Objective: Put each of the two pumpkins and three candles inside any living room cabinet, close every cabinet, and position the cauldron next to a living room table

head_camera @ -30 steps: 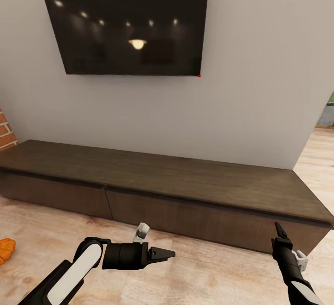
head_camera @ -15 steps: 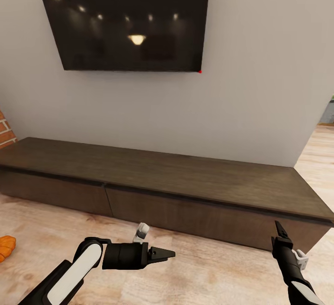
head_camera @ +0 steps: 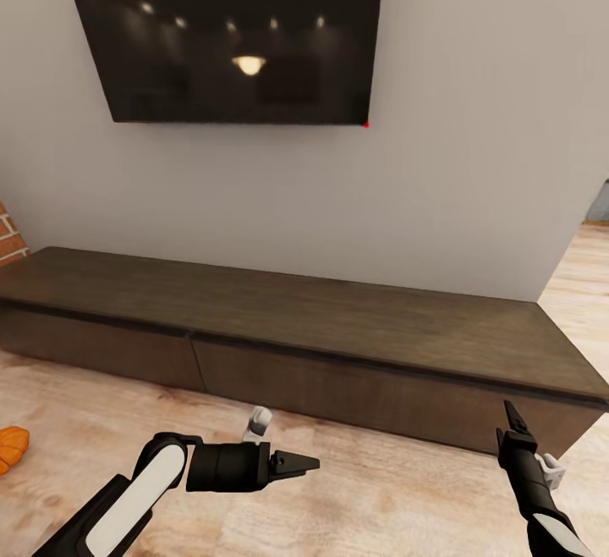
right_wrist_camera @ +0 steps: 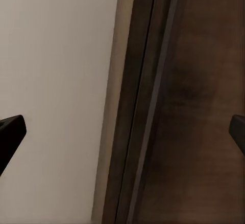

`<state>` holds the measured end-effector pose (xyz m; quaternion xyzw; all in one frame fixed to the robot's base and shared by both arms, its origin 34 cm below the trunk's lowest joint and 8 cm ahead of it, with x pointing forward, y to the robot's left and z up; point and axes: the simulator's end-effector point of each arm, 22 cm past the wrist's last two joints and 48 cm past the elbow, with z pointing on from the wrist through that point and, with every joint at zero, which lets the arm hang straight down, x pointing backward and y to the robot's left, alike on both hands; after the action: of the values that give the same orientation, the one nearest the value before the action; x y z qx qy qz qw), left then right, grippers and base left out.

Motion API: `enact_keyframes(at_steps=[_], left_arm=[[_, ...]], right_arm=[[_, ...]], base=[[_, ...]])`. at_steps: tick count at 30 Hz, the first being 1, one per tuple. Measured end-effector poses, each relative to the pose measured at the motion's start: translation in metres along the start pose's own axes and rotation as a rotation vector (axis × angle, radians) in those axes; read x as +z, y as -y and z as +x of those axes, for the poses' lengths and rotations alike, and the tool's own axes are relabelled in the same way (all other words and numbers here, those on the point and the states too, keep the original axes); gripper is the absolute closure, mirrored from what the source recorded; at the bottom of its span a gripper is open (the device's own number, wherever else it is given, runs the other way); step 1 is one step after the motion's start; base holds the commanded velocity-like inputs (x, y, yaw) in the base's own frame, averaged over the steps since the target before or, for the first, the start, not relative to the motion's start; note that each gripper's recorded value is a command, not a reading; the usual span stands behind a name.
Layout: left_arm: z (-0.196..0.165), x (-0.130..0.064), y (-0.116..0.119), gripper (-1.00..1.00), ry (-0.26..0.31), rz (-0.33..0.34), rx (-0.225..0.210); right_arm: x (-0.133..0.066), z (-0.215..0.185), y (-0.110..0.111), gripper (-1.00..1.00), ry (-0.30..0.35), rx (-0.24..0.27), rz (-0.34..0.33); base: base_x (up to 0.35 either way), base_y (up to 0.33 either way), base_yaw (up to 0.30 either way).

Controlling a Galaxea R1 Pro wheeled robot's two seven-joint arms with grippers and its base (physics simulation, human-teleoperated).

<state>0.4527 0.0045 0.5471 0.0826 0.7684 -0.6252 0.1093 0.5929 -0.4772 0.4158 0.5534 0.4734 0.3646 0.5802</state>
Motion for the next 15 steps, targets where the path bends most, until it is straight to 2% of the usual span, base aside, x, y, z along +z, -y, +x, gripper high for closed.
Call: enact_keyframes(at_steps=[15], left_arm=[[-0.0011, -0.0004, 0.0027, -1.00, 0.002, 0.004, 0.006]], right_arm=[[0.0000, 0.0006, 0.0010, -1.00, -0.001, -0.001, 0.004]], base=[[0.021, 0.000, 0.000]])
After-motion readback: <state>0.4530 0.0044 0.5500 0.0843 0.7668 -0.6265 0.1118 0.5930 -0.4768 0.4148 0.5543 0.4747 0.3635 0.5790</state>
